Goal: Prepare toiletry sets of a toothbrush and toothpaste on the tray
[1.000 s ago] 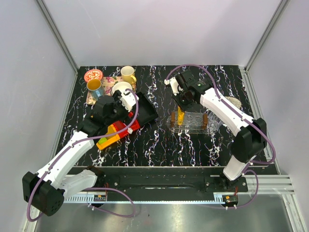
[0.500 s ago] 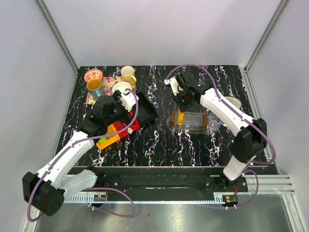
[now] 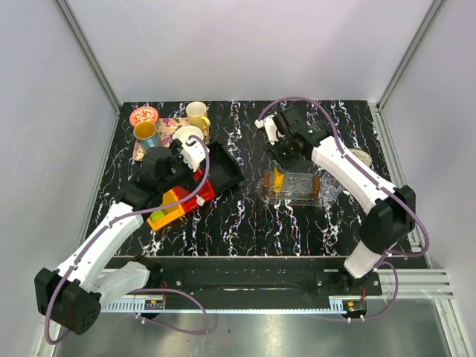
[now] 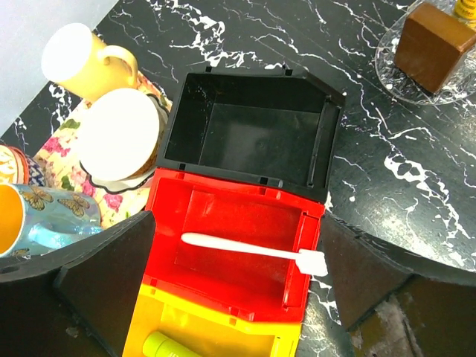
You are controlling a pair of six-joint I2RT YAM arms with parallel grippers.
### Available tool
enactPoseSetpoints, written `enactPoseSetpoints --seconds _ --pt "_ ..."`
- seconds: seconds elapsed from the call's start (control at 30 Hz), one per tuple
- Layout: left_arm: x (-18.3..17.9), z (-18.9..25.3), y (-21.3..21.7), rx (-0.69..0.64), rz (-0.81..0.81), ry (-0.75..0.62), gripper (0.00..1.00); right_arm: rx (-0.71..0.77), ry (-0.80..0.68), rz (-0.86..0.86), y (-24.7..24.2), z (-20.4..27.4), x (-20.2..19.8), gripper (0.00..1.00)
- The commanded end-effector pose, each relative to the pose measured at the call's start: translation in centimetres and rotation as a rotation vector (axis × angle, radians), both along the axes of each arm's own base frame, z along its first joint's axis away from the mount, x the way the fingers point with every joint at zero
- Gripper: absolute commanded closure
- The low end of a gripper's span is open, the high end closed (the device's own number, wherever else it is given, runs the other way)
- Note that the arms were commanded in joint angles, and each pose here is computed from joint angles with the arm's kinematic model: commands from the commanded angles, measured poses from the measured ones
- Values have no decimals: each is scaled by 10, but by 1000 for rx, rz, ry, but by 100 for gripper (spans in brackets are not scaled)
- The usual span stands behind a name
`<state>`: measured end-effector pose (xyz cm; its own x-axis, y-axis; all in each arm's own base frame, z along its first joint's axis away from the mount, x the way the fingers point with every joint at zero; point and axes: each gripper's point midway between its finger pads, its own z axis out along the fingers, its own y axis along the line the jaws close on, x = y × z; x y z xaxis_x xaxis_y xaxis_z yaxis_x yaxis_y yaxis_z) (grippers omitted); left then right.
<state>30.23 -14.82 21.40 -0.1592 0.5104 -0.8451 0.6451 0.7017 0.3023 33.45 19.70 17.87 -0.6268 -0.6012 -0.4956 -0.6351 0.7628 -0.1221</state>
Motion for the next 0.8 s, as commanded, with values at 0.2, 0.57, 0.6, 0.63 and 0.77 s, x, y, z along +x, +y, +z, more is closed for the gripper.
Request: enactPoseSetpoints --seconds 0.2,0.57,0.6,0.63,0.77 --pt "-27 5 60 86 21 39 1 92 -298 -71 -28 107 18 39" --pt "-57 -9 104 251 46 160 1 71 -377 -179 -88 130 -1 37" --pt "-56 -3 109 253 78 156 1 81 -385 -185 -92 133 -5 36" --pt "-54 -7 111 255 97 194 1 86 -384 -190 -95 134 -7 37" --pt "-47 -14 124 230 234 290 1 113 -390 -194 -97 138 -14 37"
